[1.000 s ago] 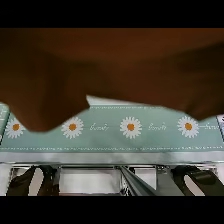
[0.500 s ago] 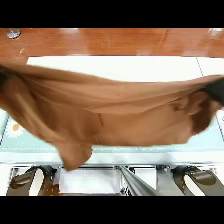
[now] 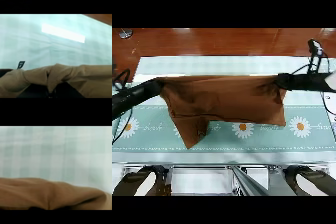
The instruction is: Fold the shirts.
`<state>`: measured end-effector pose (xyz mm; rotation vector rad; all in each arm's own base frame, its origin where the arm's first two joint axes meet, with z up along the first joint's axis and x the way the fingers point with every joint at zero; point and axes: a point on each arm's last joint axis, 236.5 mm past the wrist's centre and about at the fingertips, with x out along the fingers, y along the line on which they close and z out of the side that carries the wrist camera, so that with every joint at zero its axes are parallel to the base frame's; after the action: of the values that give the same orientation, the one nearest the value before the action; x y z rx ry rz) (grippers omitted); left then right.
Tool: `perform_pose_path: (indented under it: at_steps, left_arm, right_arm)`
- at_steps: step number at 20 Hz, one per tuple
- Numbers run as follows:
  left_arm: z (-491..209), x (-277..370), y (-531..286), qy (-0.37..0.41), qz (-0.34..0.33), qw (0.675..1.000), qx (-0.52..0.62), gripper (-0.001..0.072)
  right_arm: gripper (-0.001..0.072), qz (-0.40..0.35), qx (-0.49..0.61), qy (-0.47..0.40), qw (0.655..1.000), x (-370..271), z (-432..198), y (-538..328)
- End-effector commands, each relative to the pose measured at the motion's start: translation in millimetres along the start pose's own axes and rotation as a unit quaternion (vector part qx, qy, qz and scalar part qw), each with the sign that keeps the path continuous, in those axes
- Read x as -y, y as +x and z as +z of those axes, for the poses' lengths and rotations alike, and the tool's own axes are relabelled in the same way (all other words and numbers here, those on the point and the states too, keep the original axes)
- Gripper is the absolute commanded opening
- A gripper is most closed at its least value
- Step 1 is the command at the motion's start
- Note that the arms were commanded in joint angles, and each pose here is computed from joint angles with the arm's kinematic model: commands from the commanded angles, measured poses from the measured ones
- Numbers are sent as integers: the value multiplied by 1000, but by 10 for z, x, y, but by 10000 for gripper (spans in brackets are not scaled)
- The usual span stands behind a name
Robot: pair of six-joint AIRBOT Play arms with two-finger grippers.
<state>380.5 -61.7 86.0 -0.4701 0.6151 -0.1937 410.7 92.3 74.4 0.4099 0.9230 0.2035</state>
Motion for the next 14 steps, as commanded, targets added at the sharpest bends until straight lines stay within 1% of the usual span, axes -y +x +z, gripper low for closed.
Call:
perform_pose_path:
  at_steps: [1,2,5,6,7,8,9,11,12,13,14]
  left_arm:
    - [48,-184,561,-21,38,999,26,27]
    - [46,-195,691,-39,39,998,16,28]
    - [123,-205,946,-83,39,996,2,29]
    - [208,-176,971,-80,36,996,8,35]
    - [313,-148,961,-78,33,996,17,203]
    - [438,-131,926,-77,30,996,27,684]
    - [519,-139,868,-75,25,997,20,706]
    - [581,-249,669,-62,16,997,-34,704]
    - [546,-403,519,-69,21,995,-71,704]
    - [444,-604,363,-78,34,990,-109,702]
    - [228,-912,167,-109,67,979,-159,701]
  right_arm:
    - [32,44,-13,81,996,126,328,646]
    - [32,67,-26,93,993,59,396,781]
    - [40,104,-42,128,985,0,603,1075]
    - [256,116,-47,139,982,-12,652,1114]
    - [598,128,-58,145,979,-24,676,1112]
    - [629,131,-65,145,979,25,709,1054]
    - [629,132,-71,144,978,107,750,943]
    - [629,116,-94,133,980,436,784,562]
    - [629,93,-99,126,983,661,764,348]
    - [629,42,-107,112,987,994,701,109]
    - [630,-21,-118,101,988,1348,607,-135]
